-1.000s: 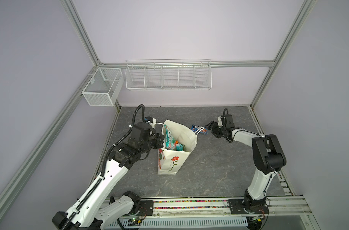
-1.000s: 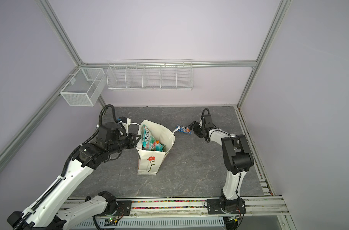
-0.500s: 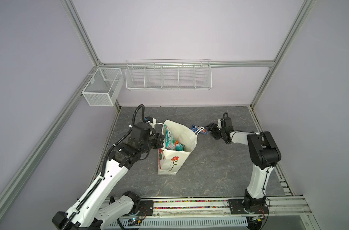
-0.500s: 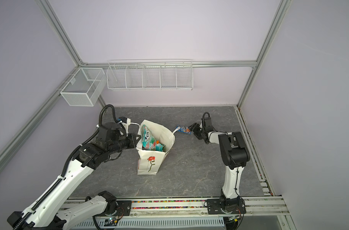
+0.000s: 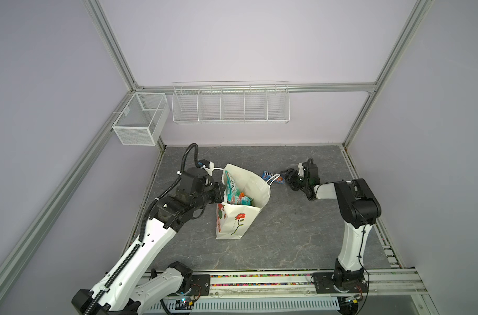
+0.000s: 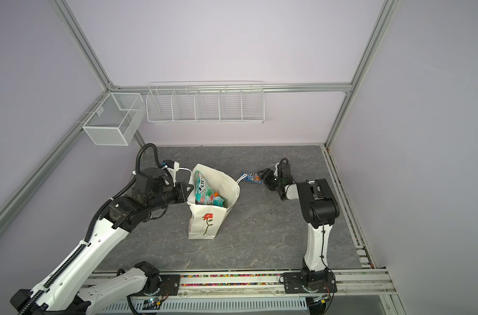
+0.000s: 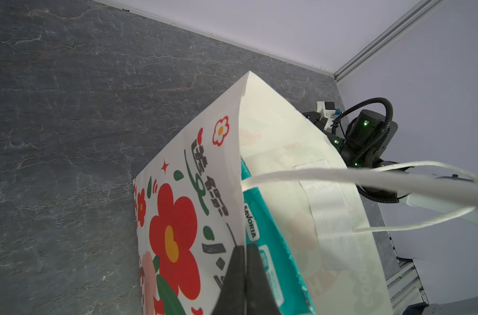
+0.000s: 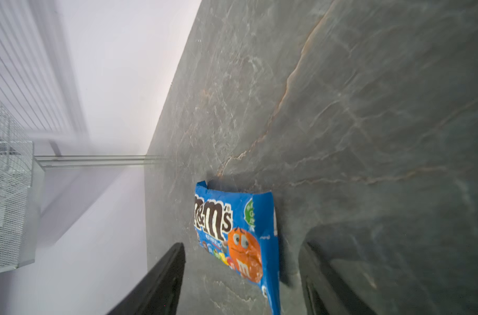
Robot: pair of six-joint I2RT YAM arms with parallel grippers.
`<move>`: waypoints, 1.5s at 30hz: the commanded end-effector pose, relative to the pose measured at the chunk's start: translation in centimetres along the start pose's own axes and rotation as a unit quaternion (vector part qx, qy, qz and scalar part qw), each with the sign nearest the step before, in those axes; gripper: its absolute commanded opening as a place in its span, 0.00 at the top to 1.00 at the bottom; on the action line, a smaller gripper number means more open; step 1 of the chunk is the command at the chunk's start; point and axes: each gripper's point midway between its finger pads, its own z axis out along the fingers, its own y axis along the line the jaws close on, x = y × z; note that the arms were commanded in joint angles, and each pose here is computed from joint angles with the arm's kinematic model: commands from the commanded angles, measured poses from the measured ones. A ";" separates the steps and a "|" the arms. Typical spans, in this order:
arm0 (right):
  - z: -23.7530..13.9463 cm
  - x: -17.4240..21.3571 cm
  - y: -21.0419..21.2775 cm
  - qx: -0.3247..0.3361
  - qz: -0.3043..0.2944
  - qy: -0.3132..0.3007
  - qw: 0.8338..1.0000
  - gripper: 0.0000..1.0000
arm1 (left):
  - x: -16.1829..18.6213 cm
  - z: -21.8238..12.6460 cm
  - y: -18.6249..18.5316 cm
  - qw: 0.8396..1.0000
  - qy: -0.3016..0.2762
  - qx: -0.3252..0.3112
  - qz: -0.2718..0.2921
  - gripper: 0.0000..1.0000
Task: Place the snacks into the paper bag
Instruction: 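Lower the open right gripper down over the blue M&M's bag, then close the right gripper on the M&M's bag's edge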
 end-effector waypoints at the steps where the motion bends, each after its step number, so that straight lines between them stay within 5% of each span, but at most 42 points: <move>1: 0.2 -0.6 -1.6 -0.022 0.035 -0.032 0.999 0.31 | -1.9 -0.4 -1.1 0.999 -0.039 0.024 0.007 1.00; 9: 1.4 -0.3 -3.4 -0.038 0.076 -0.036 0.996 0.37 | -1.9 -0.6 -0.8 0.999 -0.039 0.016 0.012 1.00; 28: 3.1 4.1 -3.6 0.021 0.032 0.017 0.999 0.43 | -2.0 -1.0 -0.8 0.999 -0.043 0.014 0.013 1.00; 33: 3.0 4.1 -3.8 0.027 0.034 0.013 0.999 0.53 | -1.9 -1.2 -0.6 0.999 -0.045 0.012 0.014 1.00; 37: 2.8 4.0 -3.9 0.034 0.032 0.013 0.999 0.70 | -1.9 -1.2 -0.6 0.999 -0.045 0.013 0.013 1.00; 45: 2.3 4.1 -3.8 0.041 0.024 0.016 0.999 0.83 | -1.9 -1.4 -0.5 0.999 -0.047 0.012 0.012 1.00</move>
